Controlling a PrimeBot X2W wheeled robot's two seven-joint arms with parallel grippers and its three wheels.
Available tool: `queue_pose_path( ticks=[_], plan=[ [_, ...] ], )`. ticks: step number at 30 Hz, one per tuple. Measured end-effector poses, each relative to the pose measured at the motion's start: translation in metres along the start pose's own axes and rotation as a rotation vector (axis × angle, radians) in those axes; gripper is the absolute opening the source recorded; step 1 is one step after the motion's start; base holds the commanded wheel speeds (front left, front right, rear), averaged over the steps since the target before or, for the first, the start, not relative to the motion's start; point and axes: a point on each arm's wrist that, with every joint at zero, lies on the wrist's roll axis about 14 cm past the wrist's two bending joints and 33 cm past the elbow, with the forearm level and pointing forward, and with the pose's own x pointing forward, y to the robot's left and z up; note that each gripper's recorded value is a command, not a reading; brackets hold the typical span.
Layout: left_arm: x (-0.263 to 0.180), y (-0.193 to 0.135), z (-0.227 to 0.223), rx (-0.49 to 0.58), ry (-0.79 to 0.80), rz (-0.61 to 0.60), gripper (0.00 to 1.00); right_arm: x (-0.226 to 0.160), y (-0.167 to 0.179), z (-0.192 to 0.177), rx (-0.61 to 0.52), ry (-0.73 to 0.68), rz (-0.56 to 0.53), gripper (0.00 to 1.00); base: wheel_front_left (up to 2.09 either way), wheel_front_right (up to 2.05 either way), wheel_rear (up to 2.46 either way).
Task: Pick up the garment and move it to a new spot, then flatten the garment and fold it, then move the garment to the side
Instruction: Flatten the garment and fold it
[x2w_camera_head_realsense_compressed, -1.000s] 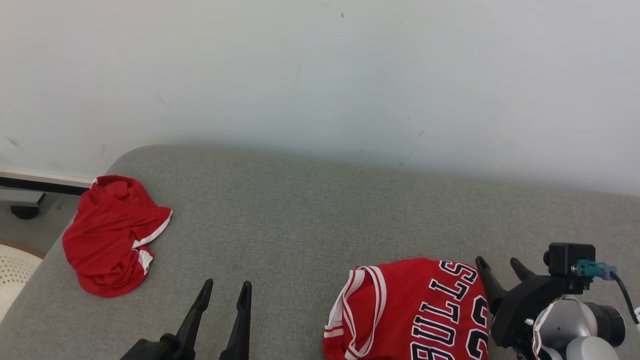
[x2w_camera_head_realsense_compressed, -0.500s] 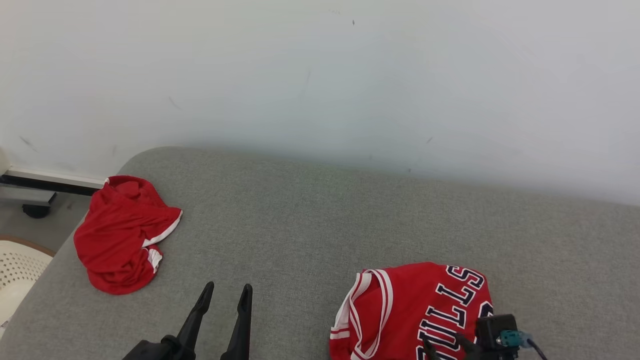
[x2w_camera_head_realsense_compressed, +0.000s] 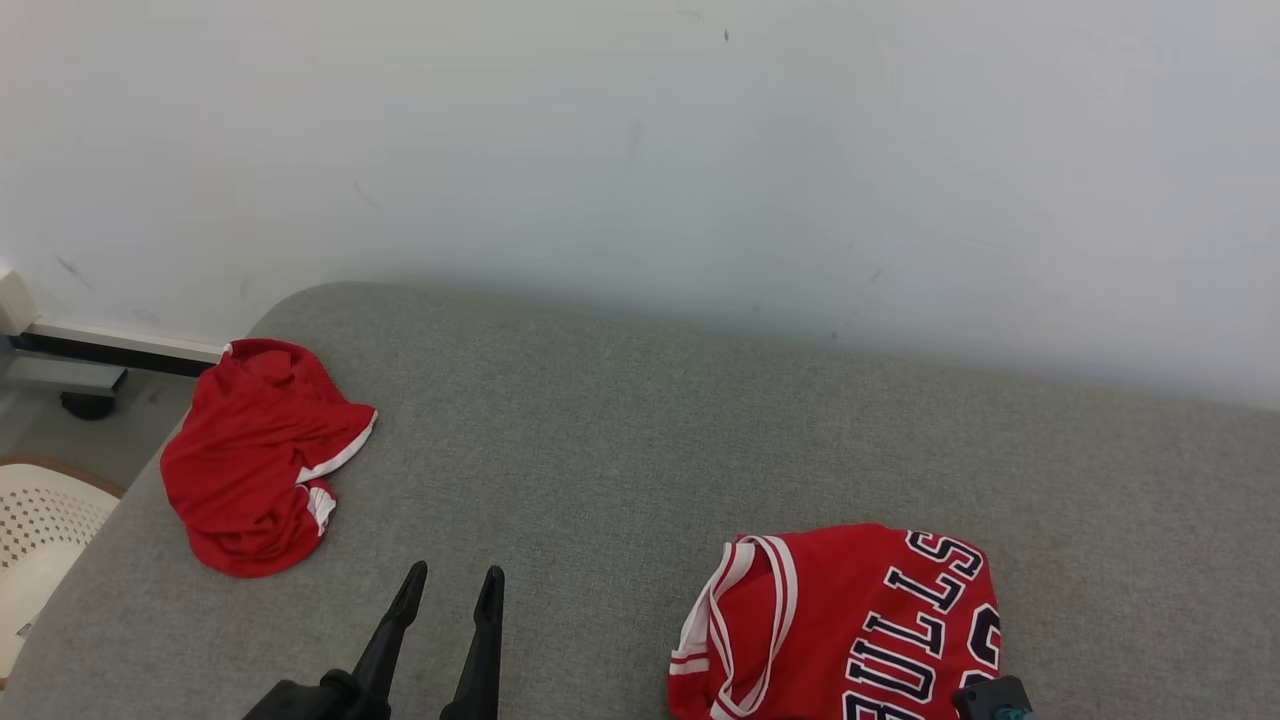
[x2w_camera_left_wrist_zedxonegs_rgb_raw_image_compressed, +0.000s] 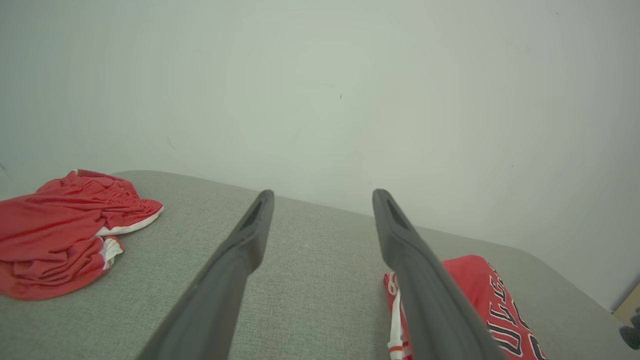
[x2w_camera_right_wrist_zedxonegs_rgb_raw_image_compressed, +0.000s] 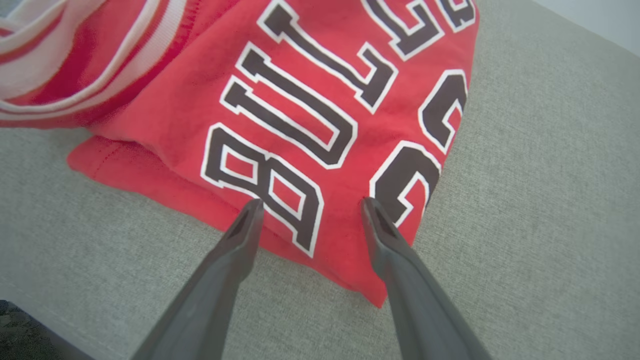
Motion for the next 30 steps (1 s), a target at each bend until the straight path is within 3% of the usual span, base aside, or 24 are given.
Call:
queue_pose_path(
  ticks=[9,20,21,22,23,24,30],
  plan=[
    [0.004,0.002,-0.004,-0.008,0.009,0.008,1.00,-0.009,-0.020,-0.016,-0.024,0.046,-0.074,1.00,0.00,0.00,0.00],
    [0.006,0.003,-0.011,-0.012,0.030,0.011,1.00,-0.002,-0.012,-0.027,-0.060,0.097,-0.049,1.00,0.00,0.00,0.00],
    [0.006,0.004,-0.011,-0.011,0.031,0.014,1.00,-0.001,-0.014,-0.029,-0.065,0.107,-0.054,0.50,0.00,0.00,0.00],
    [0.005,0.004,-0.011,-0.011,0.032,0.015,1.00,-0.001,-0.014,-0.030,-0.066,0.109,-0.054,0.33,0.00,0.00,0.00],
    [0.005,0.004,-0.011,-0.010,0.031,0.016,1.00,-0.001,-0.014,-0.031,-0.065,0.111,-0.054,0.27,0.00,0.00,0.00],
    [0.006,0.004,-0.011,-0.010,0.031,0.016,1.00,-0.001,-0.016,-0.031,-0.062,0.110,-0.059,0.00,0.00,0.00,0.00],
    [0.006,0.004,-0.011,-0.009,0.031,0.012,1.00,-0.007,-0.040,-0.025,-0.006,0.072,-0.126,0.00,0.00,0.00,0.00]
  ],
)
